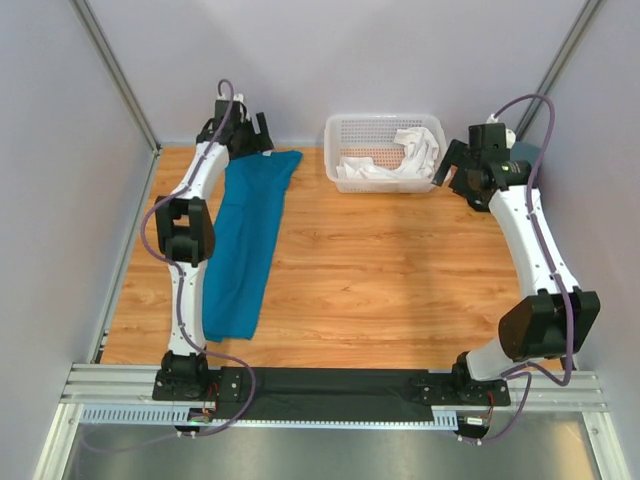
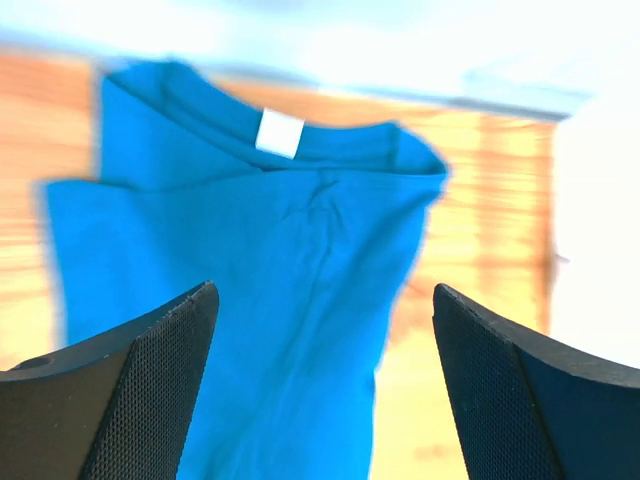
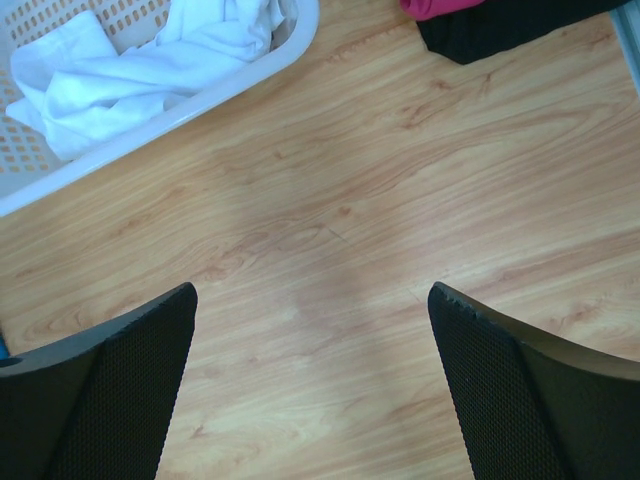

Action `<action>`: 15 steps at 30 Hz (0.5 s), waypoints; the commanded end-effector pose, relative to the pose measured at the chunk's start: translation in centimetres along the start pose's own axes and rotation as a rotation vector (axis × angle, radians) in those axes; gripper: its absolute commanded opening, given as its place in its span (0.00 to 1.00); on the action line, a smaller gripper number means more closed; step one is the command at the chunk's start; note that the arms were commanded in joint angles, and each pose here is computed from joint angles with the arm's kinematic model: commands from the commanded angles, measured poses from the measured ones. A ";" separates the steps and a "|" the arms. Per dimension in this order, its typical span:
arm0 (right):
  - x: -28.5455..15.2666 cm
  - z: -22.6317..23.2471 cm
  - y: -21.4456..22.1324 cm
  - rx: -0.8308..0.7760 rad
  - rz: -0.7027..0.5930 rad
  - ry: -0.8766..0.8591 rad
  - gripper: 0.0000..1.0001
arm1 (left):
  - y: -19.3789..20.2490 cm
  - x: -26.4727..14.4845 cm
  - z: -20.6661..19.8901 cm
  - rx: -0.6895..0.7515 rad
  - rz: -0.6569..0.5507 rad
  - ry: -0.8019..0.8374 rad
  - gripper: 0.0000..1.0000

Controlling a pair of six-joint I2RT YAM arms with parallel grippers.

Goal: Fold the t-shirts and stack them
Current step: Fold the tshirt

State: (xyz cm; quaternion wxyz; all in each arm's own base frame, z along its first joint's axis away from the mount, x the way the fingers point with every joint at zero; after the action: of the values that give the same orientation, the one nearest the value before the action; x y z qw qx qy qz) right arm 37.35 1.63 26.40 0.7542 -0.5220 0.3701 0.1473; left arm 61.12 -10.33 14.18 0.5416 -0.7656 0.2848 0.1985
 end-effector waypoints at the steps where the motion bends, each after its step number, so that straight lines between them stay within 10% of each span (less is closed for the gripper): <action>1: -2.9 0.3 -0.8 0.018 -0.063 -0.080 1.00 | -10.7 -12.4 -4.4 0.204 -0.329 0.039 0.94; 15: -3.6 -0.2 3.3 0.051 -0.013 -0.169 1.00 | 11.4 -18.0 0.1 0.183 0.172 -0.083 0.93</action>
State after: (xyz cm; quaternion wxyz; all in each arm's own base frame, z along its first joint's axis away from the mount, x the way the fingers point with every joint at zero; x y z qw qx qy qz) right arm 32.80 2.85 26.32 0.7826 -0.5003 0.3276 0.1732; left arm 43.45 -8.72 20.37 0.6112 -0.6992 0.3091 0.2048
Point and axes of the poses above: each gripper's point midway between its finger pads, its own x axis out along the fingers, its own z axis along the line the jaws close on, y = z × x, the point moved 3 cm from there along -x, back along the fingers, and after that the axes turned 1 degree about x, right-handed, at the moved point
